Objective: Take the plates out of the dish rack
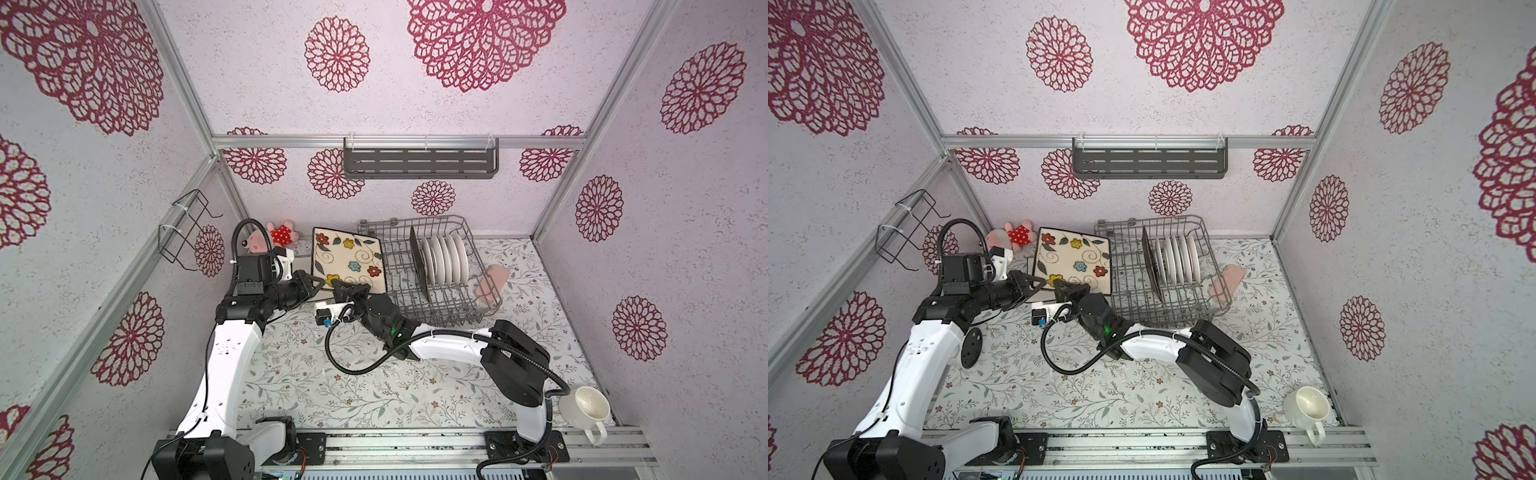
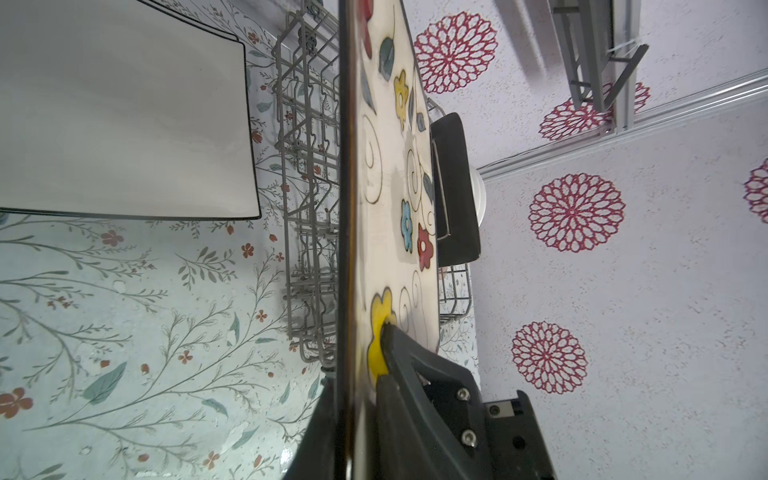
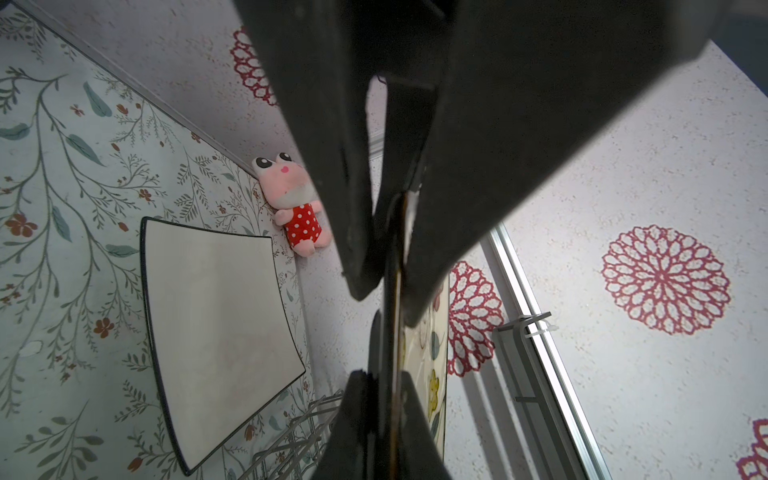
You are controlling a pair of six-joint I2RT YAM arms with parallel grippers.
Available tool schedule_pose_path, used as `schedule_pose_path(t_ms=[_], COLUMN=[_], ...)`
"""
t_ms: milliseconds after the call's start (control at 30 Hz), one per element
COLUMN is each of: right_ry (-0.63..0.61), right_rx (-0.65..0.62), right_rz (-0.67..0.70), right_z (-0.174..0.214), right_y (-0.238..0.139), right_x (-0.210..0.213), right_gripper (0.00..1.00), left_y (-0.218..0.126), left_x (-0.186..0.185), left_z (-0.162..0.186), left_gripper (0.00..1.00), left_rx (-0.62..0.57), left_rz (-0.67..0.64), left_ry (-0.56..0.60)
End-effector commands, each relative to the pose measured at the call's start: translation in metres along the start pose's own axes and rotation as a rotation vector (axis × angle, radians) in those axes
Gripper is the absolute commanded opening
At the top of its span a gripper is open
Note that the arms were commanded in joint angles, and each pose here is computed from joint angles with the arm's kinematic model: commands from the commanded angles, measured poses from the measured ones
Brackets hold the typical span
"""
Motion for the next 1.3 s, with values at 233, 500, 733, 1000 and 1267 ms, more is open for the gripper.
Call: schedule_pose_path(t_ms=[233, 500, 733, 1000, 1267], right_ry=[0.035, 0.05, 0.056, 0.059, 0.059], right_rx=[-0.152, -0.157, -0.163, -0.171, -0.165], right_rz=[0.314, 0.335, 0.344, 0.35, 0.346], right_z=[-0.054, -0.058, -0.058, -0.061, -0.059], right_y=[-0.014, -0.016, -0.015, -0.016, -0.014], right_x=[-0.104, -0.108, -0.105, -0.106, -0.102], right_gripper=[0.0, 0.0, 0.0, 0.0, 0.0], left_y=[-0.003, 0.001, 0.005, 0.009, 0.005], left_x=[-0.007, -0.007, -0.006, -0.002, -0.002], left_z=[-0.019, -0.019, -0.016, -0.016, -0.021], left_gripper=[0.55, 0.52, 0.44, 0.24, 0.1], left_rx=[-0.118, -0.128, -0.126, -0.143, -0.201], left_rz=[0.046, 0.074, 0.103, 0.104, 0.111], left_ry=[0.049, 0.018, -0.011, -0.03, -0.025])
Point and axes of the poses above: each gripper's point midway between its finger pads, its own y axis out along the fingers, its own x axis along the line the jaws close on, z = x × y, the point moved 1 cm from there along -y, back along the fingers, and after that the axes turned 6 degrees about y, right-handed, at the moved point
